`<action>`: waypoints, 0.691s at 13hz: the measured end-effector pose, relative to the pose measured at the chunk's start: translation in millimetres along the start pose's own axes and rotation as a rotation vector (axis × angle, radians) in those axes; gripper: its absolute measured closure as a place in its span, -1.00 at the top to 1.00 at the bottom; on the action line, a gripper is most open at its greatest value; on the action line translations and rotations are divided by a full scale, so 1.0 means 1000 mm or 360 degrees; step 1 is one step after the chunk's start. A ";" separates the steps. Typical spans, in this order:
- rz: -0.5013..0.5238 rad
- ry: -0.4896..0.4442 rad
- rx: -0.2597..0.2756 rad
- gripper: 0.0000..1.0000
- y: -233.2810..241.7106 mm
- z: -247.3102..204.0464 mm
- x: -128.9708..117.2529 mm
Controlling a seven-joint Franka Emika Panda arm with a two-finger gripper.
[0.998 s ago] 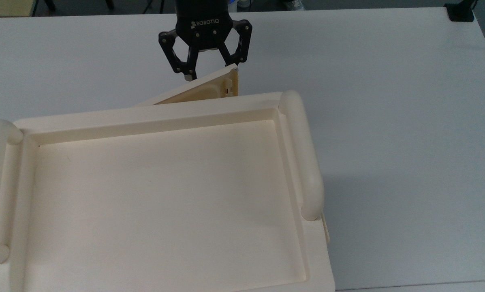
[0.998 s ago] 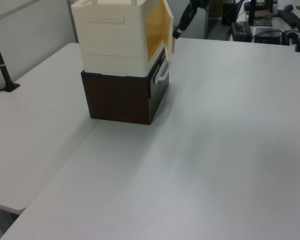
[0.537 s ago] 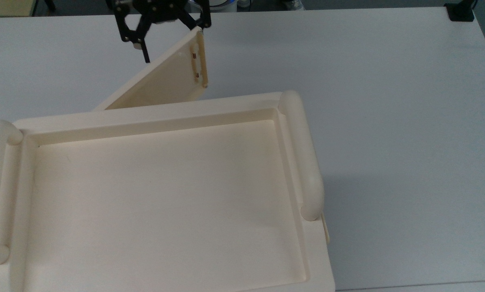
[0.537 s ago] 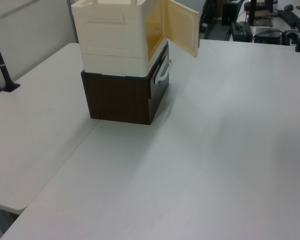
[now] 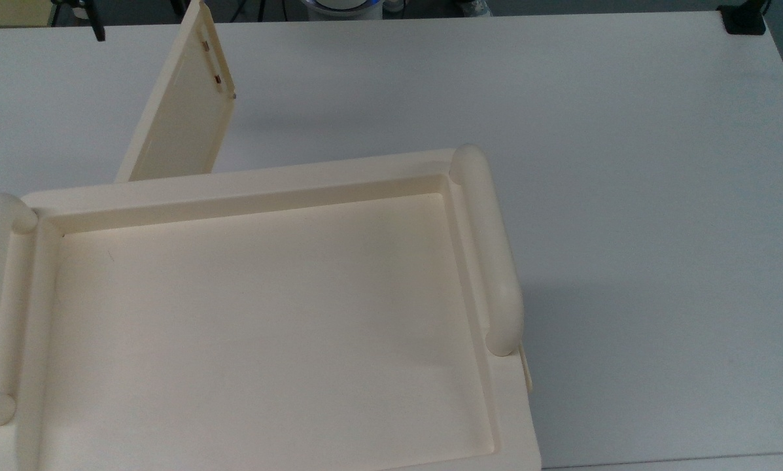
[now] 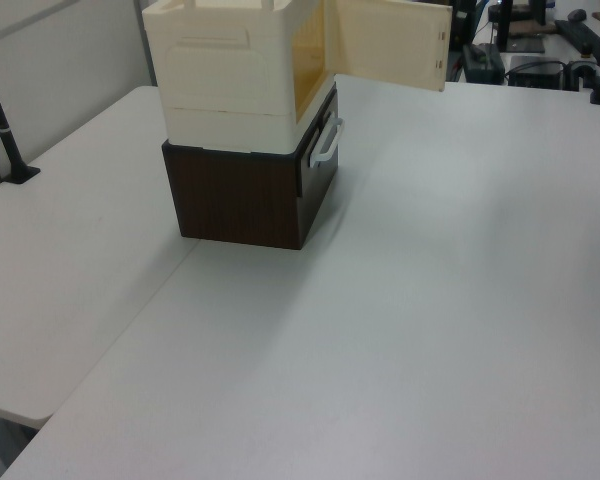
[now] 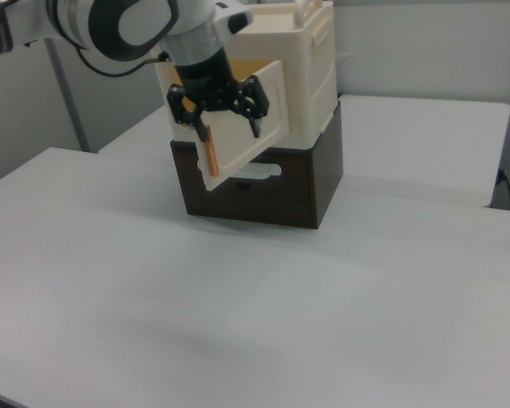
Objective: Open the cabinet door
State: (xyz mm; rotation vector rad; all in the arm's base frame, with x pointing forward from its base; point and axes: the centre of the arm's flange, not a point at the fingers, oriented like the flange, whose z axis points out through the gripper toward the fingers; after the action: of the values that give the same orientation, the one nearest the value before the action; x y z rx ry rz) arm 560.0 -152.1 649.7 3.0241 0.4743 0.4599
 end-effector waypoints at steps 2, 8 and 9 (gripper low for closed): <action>0.0067 0.0014 -0.0039 1.00 0.027 -0.016 -0.015; 0.0172 -0.0078 0.0019 1.00 0.029 -0.042 -0.027; 0.0225 -0.0109 0.0045 1.00 0.023 -0.048 -0.028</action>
State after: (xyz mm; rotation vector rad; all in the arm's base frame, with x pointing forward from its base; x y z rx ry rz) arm 527.1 -182.2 690.1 3.1015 0.2667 0.3580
